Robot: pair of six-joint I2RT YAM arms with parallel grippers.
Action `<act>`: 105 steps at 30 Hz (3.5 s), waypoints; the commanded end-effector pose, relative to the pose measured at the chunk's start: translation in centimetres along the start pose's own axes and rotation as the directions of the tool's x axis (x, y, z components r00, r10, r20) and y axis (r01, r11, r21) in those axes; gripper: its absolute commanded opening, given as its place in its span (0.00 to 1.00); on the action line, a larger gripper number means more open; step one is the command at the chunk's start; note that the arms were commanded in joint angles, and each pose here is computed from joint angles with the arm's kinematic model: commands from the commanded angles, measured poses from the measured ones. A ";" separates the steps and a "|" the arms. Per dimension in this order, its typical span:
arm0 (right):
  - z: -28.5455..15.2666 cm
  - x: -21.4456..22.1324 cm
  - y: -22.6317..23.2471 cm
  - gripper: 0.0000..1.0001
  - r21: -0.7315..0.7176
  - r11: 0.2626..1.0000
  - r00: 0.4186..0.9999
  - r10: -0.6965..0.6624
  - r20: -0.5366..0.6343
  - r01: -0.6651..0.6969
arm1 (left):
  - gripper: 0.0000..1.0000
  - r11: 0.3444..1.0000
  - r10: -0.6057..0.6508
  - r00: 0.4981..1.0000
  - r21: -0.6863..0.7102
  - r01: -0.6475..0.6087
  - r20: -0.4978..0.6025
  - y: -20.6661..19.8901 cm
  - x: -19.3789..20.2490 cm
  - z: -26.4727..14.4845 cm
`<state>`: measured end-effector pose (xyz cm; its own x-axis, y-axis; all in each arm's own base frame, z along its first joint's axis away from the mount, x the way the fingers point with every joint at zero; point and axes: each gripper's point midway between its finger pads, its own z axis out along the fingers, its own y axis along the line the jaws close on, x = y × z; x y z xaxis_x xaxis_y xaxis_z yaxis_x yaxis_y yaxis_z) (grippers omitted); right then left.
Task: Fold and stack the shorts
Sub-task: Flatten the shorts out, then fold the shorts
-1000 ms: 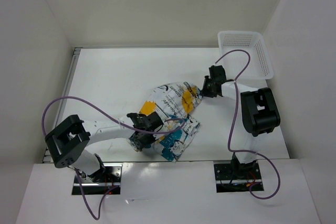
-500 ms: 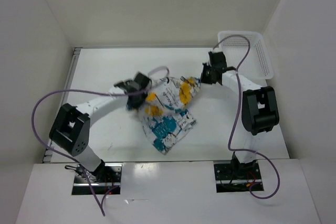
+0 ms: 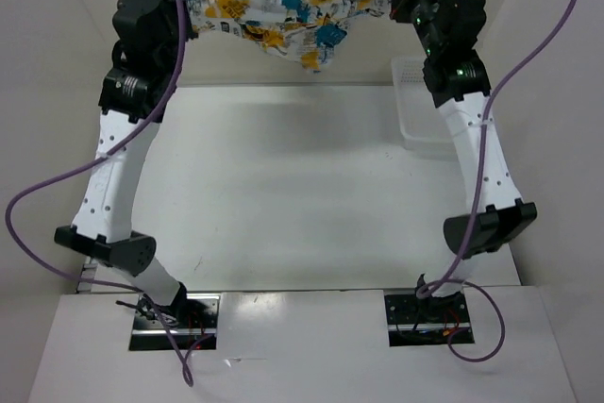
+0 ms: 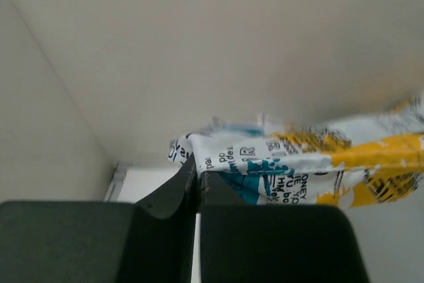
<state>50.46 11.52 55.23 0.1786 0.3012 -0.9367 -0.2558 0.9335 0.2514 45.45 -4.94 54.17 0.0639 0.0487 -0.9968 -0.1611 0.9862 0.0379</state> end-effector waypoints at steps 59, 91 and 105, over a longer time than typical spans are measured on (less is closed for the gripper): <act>-13.4 36.1 -12.6 0.00 -0.232 0.950 0.360 -0.296 -0.885 0.210 | 0.02 0.965 0.250 0.809 0.070 -0.252 -0.532 -4.5 29.6 9.3; -21.1 41.0 -9.4 0.87 -0.112 0.993 0.261 -0.118 -0.958 0.039 | 1.00 0.957 0.289 0.437 0.271 -0.103 -0.852 -1.6 41.1 7.0; -21.7 46.2 -8.4 0.81 -0.003 0.997 0.187 0.012 -0.982 -0.082 | 1.00 0.951 0.243 0.477 0.305 0.055 -0.844 -1.5 35.8 4.9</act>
<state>39.55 12.07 4.72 -0.9072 -0.1501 -0.3931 -0.2765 0.9168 0.2880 53.57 -3.39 10.23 -0.9123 0.1509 -0.3807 0.1316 0.9884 0.0765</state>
